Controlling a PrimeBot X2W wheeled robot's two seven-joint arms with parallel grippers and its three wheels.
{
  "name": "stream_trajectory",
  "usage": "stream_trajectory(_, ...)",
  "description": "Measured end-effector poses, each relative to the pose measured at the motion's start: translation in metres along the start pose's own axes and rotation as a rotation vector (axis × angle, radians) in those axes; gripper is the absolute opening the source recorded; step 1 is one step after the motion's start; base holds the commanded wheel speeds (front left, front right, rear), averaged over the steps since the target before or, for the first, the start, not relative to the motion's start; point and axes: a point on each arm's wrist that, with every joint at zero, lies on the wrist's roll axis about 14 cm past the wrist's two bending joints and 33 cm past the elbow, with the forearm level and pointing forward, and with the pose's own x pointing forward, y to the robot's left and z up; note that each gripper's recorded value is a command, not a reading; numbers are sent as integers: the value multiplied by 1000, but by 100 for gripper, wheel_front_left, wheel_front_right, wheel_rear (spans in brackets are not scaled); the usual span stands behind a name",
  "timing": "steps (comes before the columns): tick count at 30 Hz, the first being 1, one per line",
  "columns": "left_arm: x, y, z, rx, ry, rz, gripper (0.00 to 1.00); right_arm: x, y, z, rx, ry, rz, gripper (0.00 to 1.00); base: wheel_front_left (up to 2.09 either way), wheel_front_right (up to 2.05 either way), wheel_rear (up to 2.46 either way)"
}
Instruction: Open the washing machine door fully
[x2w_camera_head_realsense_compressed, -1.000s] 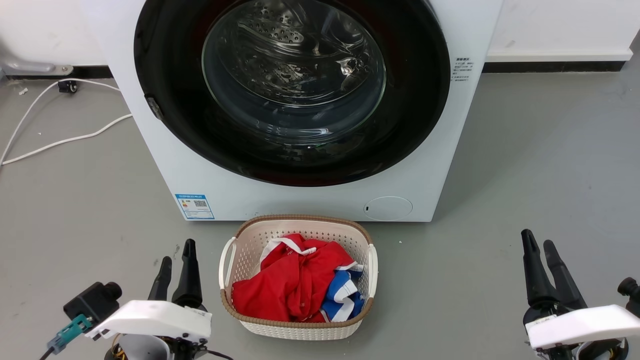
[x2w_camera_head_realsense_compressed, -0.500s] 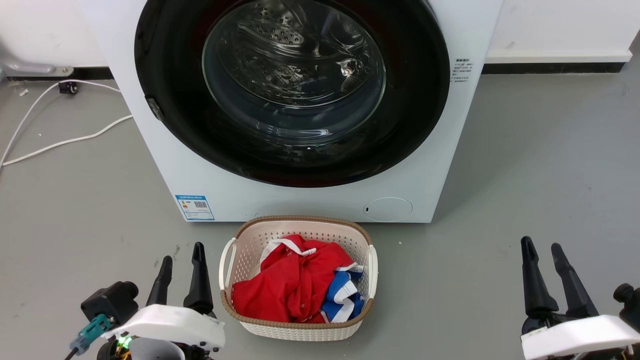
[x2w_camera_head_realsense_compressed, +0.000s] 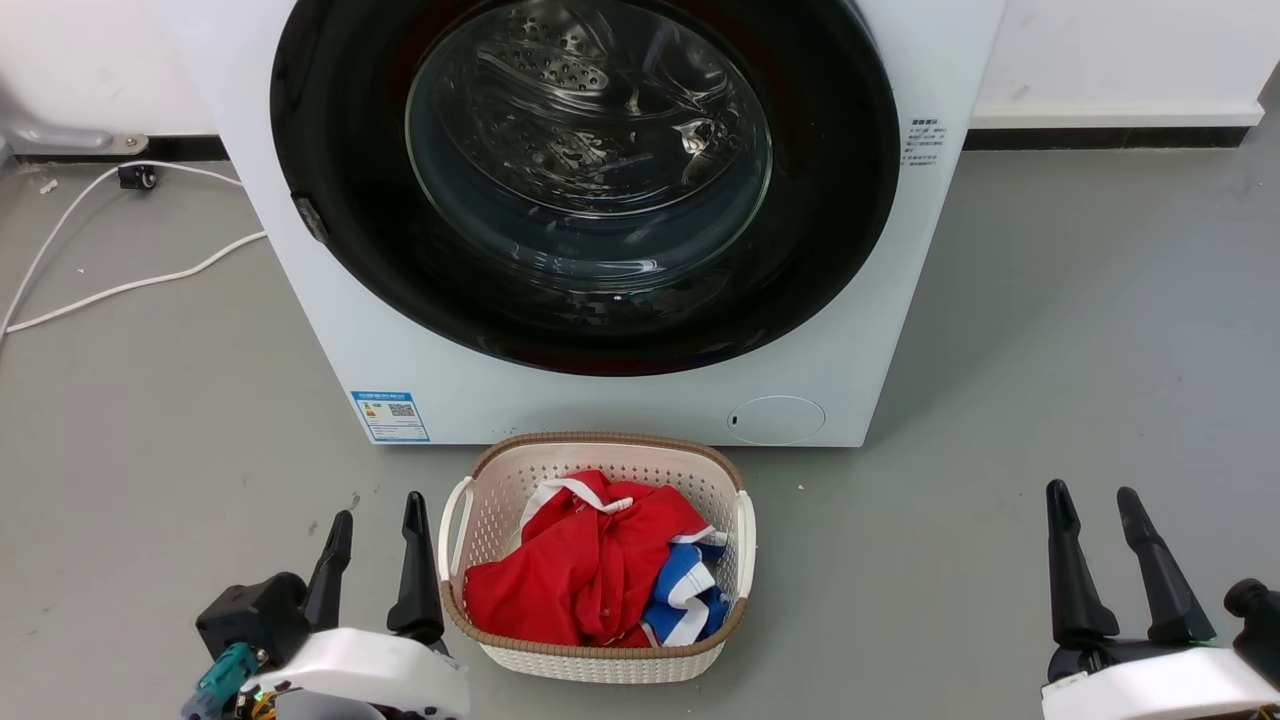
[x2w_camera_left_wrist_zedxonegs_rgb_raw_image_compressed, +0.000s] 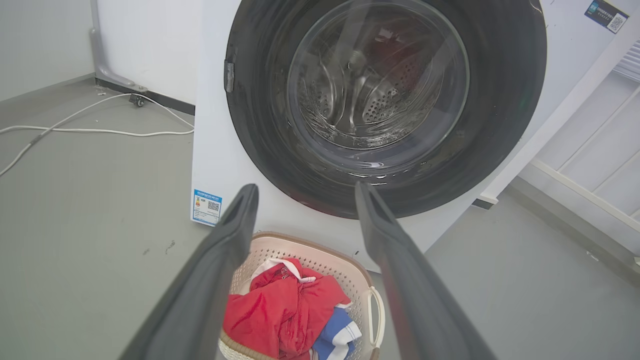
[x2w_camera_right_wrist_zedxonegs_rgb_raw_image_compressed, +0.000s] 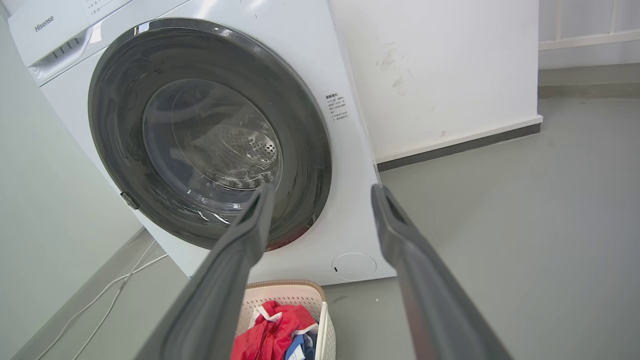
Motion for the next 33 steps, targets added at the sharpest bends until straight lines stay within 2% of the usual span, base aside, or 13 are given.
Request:
stream_trajectory(15,-6,-6,-1,119,-36,-32,100,-6,2,4,-121,-22,16,100,0,0,0)
stream_trajectory(19,-10,-7,-3,181,-48,-41,100,-10,5,2,-187,-21,32,100,0,0,0)
stream_trajectory(33,-15,-11,-2,253,-78,-59,100,-14,8,4,-289,-34,55,100,0,0,0)
